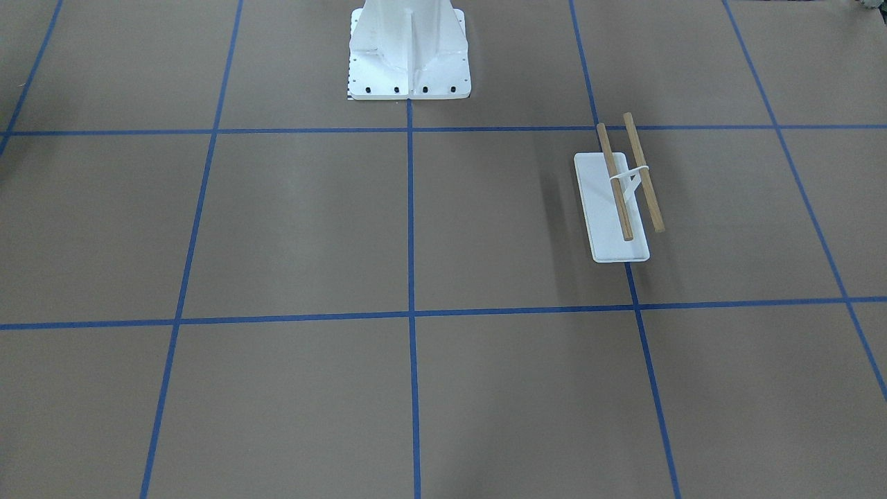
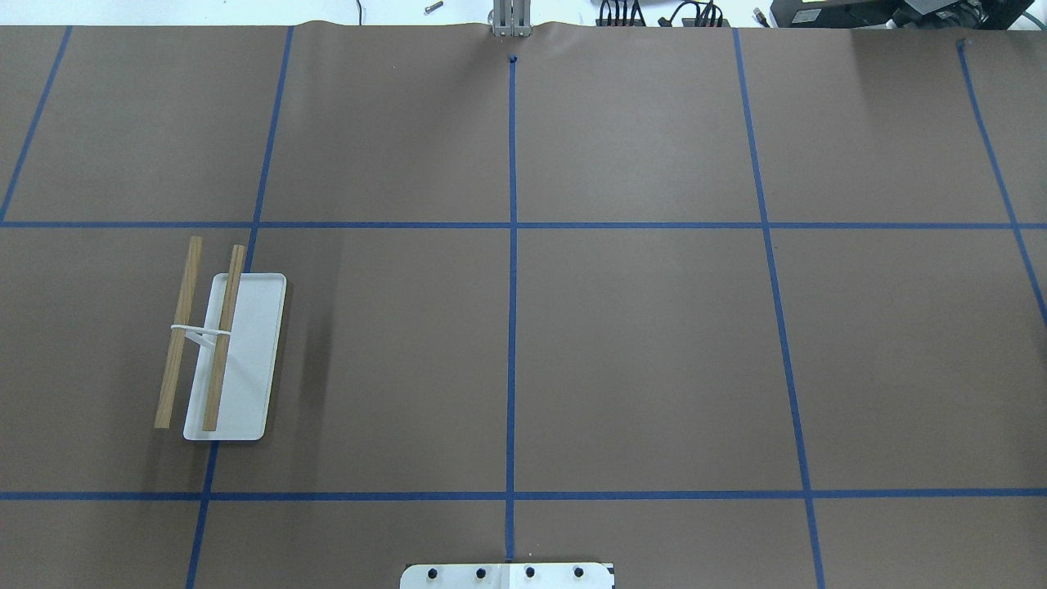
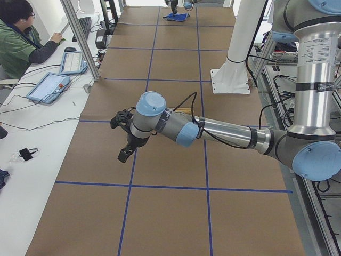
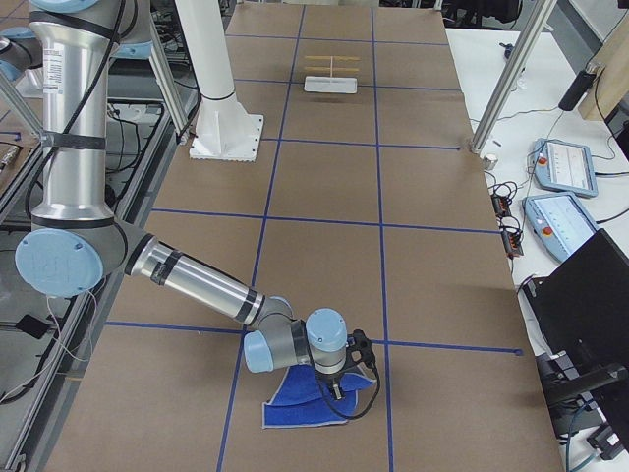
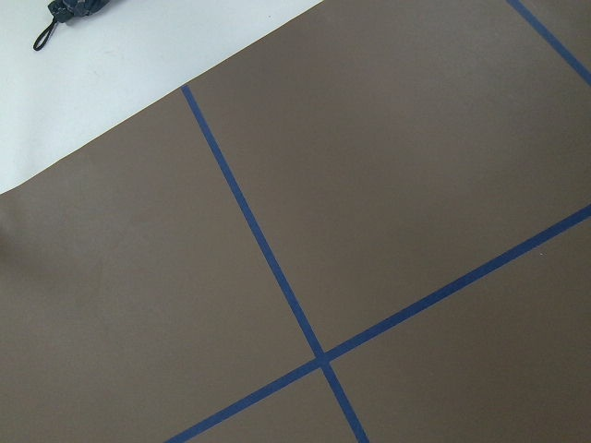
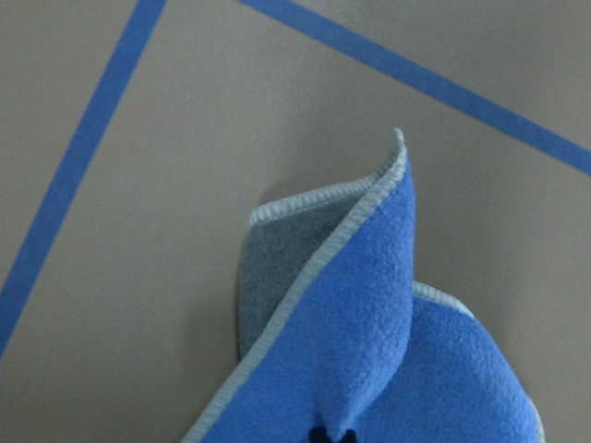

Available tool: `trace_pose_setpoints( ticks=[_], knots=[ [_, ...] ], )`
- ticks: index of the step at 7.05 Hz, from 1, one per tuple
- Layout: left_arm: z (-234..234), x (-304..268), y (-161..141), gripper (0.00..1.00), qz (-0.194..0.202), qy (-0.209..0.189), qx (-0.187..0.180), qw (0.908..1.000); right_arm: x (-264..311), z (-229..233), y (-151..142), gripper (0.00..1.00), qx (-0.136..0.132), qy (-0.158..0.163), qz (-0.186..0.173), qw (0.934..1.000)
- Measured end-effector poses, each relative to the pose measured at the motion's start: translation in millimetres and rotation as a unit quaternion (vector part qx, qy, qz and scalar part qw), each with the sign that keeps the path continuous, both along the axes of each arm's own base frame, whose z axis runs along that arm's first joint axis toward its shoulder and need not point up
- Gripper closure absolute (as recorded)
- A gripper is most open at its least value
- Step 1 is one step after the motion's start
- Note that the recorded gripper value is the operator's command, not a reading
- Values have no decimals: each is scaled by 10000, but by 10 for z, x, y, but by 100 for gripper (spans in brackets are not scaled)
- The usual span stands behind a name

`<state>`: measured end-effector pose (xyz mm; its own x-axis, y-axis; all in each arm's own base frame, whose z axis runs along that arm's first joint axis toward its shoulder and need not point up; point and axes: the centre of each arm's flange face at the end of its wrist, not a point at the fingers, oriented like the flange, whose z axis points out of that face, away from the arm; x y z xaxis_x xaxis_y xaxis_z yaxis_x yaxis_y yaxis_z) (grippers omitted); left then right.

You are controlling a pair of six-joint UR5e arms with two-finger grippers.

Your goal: Hang towel on rack

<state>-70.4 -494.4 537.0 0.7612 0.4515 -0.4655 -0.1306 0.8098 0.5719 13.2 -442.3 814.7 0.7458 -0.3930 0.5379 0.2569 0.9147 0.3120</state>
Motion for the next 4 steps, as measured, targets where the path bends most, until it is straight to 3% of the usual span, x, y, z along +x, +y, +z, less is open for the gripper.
trace_pose_setpoints(
  ticks=[2, 4],
  knots=[
    [1, 0, 5, 1, 1, 1, -3, 10000, -29, -410, -304, 100, 349, -192, 33, 9992],
    [-20, 7, 3, 1, -71, 65, -68, 9999, -57, -935, -526, 100, 568, -609, 252, 9962]
  ],
)
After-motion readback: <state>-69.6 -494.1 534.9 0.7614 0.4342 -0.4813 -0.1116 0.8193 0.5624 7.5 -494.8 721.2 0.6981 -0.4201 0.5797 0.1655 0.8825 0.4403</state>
